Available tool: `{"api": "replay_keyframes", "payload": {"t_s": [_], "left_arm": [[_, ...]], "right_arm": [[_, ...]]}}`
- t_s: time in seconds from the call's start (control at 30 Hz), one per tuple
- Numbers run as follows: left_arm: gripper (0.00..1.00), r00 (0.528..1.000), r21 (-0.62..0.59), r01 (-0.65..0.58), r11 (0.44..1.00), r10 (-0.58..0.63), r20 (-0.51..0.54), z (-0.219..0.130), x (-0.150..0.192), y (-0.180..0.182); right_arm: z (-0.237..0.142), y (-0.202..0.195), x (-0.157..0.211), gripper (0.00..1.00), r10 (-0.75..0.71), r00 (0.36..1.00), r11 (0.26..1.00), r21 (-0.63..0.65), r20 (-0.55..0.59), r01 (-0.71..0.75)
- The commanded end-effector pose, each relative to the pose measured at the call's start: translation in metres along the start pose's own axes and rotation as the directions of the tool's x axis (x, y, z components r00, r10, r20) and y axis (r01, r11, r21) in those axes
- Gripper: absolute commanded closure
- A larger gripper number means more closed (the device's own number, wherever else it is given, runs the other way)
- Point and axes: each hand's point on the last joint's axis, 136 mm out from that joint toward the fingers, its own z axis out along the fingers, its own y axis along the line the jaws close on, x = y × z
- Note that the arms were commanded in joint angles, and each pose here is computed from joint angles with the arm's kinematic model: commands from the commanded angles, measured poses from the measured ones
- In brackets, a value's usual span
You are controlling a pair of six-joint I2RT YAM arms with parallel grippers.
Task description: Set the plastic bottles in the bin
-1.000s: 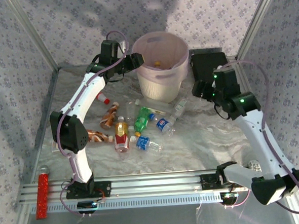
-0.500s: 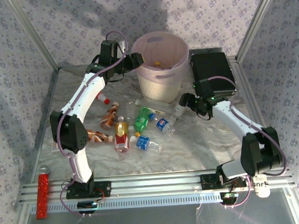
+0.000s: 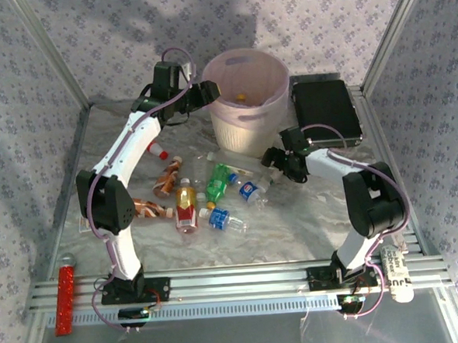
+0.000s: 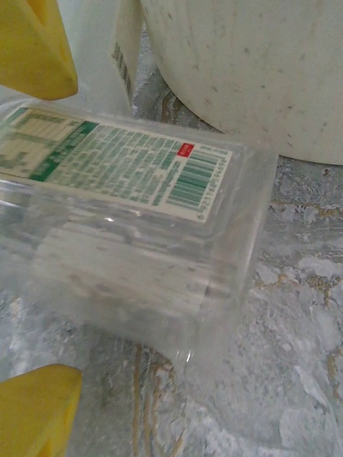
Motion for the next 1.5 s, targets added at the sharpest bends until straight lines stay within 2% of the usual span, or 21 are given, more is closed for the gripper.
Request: {"api": "replay_keyframes", "payload": {"t_s": [0.0,0.2,0.33,0.47,0.73,0.97,1.27,1.47], "left_arm": [[0.39,0.997,-0.083,0.023,0.996,-0.029,-0.073,0.011,0.021,0.032],[0.39,0.996,-0.091,0.023,0.996,-0.030,-0.079,0.012,0.020,0.036],[0.39,0.996,-0.092,0.026,0.995,-0.033,-0.077,0.012,0.019,0.037],[0.39,0.996,-0.091,0.029,0.995,-0.037,-0.080,0.012,0.020,0.037],[0.39,0.996,-0.095,0.029,0.995,-0.036,-0.076,0.010,0.019,0.037],[0.39,0.997,-0.092,0.031,0.995,-0.038,-0.074,0.010,0.017,0.036],[0.39,0.996,-0.092,0.033,0.995,-0.040,-0.076,0.012,0.019,0.037],[0.39,0.997,-0.095,0.041,0.995,-0.047,-0.055,0.011,0.016,0.035]], "right_arm": [[0.010,0.008,-0.009,0.06,0.014,1.000,1.000,-0.021,0.017,-0.013],[0.028,0.004,-0.007,0.14,0.013,1.000,1.000,-0.007,0.009,-0.013],[0.032,0.000,-0.007,0.23,0.016,1.000,1.000,-0.003,0.009,-0.016],[0.024,-0.001,-0.010,0.32,0.012,1.000,1.000,-0.010,0.022,-0.012],[-0.009,-0.004,-0.026,0.40,0.016,0.997,1.000,-0.024,0.075,-0.014],[-0.065,-0.007,-0.037,0.43,-0.012,0.991,0.999,-0.032,0.136,0.016],[-0.185,-0.018,-0.059,0.48,-0.054,0.956,0.996,-0.046,0.289,0.071],[-0.257,0.010,-0.081,0.53,-0.151,0.917,0.977,-0.085,0.369,0.195]]}}
